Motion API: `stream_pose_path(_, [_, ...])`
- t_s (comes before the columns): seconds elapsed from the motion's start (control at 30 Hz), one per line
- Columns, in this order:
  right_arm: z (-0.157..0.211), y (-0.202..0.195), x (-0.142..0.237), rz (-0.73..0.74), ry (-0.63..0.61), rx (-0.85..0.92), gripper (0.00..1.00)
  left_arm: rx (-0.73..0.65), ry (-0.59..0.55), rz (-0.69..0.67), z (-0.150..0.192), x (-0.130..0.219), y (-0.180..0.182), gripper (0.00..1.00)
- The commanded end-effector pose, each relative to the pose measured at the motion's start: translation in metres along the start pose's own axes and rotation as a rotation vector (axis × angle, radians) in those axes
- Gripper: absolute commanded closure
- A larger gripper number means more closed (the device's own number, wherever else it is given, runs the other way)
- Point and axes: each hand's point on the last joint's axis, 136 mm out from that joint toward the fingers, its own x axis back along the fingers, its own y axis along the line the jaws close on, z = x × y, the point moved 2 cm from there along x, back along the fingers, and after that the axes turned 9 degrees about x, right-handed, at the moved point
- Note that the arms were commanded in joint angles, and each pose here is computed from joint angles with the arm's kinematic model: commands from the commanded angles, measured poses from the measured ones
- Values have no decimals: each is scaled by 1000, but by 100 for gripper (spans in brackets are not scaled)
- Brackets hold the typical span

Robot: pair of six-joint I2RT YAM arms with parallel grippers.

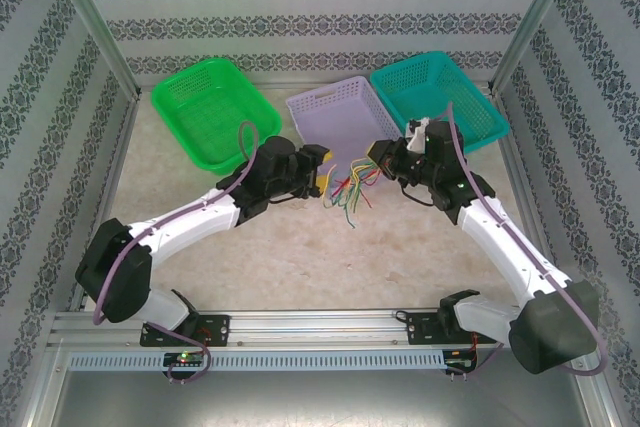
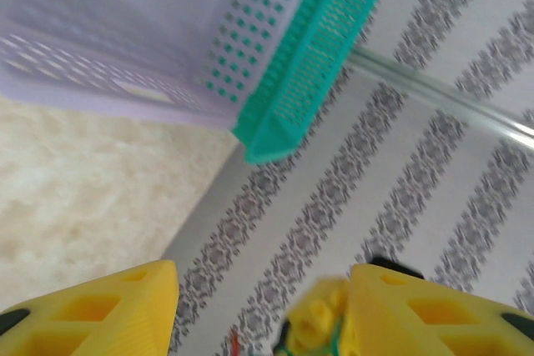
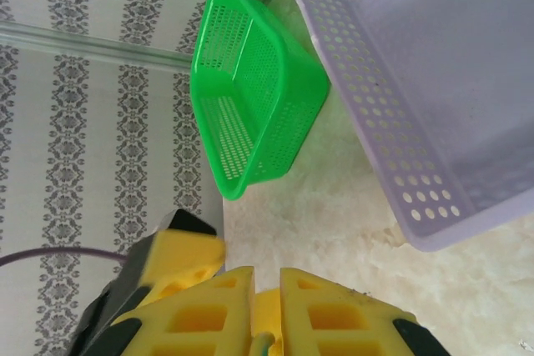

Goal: Untangle the cables

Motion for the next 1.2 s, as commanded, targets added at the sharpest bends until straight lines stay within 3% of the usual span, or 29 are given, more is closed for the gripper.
stream_pose_path(0.0, [-8, 4, -3, -27, -48, -37, 100, -57, 118, 85, 36, 5, -16, 44])
stream_pose_path(0.2, [-13, -3, -3, 32, -98, -54, 100, -82, 138, 73, 52, 14, -5, 45])
stream_pose_path(0.4, [-11, -10, 1, 164, -71, -34, 100, -321, 109, -58, 58, 30, -2, 45])
stream_pose_path(0.5, [-8, -9, -2, 191, -30, -39, 100, -446, 141, -196, 61, 26, 11, 43])
stream_pose_path(0.7, [-9, -4, -3, 208, -11, -57, 100, -584, 131, -331, 52, 24, 30, 41])
stream_pose_path(0.97, [-5, 9, -12, 176, 65, -44, 100, -749, 197, -376, 55, 10, 39, 39])
stream_pose_path(1.17, [5, 21, -19, 136, 132, -54, 100, -813, 148, -323, 43, 2, 42, 44])
